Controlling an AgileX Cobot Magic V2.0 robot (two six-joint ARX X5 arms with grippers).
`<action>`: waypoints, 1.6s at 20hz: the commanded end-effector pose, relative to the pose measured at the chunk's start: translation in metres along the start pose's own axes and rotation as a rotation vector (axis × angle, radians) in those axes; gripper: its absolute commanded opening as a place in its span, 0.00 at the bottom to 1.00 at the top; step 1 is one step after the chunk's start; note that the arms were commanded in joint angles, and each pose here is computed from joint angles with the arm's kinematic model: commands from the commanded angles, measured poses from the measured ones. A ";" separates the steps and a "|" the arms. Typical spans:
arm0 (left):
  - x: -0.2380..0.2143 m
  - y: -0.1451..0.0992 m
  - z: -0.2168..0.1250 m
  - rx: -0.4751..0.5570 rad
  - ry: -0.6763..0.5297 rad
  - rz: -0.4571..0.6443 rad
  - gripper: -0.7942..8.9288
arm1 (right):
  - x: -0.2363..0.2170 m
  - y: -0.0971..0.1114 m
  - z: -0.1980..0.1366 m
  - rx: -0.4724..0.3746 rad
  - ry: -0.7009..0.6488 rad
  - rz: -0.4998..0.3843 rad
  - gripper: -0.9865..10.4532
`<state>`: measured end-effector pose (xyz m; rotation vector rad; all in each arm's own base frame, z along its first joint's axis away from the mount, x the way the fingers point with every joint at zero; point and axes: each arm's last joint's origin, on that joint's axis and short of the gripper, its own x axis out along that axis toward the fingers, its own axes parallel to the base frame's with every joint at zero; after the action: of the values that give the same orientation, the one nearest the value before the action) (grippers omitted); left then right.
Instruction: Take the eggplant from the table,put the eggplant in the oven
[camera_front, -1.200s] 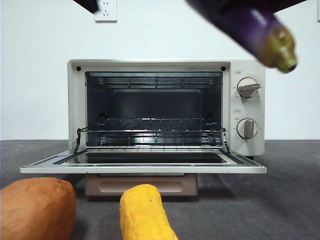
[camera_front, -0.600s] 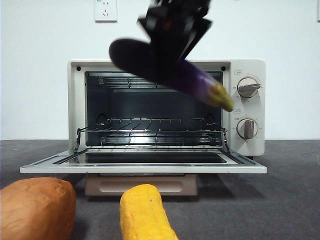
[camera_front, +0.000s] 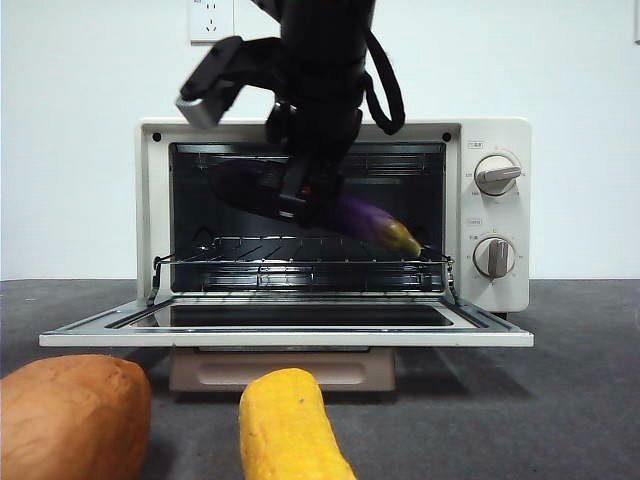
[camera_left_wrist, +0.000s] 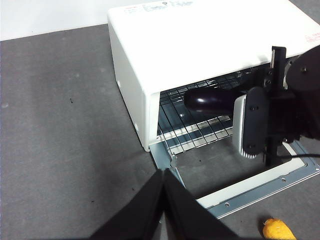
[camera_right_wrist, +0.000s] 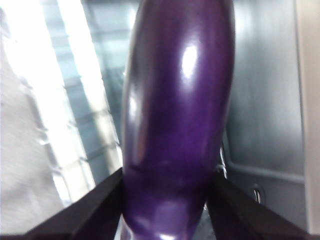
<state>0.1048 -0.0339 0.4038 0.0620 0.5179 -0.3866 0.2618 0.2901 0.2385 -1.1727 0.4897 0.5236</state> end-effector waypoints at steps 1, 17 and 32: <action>-0.001 0.000 0.002 0.003 -0.009 0.001 0.09 | 0.007 -0.002 0.003 0.014 -0.023 0.023 0.24; 0.000 0.000 0.002 0.003 -0.005 0.001 0.09 | 0.006 0.001 0.004 0.121 -0.023 0.055 0.38; 0.111 0.031 -0.047 -0.103 0.211 0.047 0.09 | -0.136 -0.027 -0.005 0.272 -0.118 -0.042 0.23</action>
<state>0.1836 -0.0348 0.3004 0.0125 0.7731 -0.3073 0.1703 0.2519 0.3377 -0.9446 0.4280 0.4796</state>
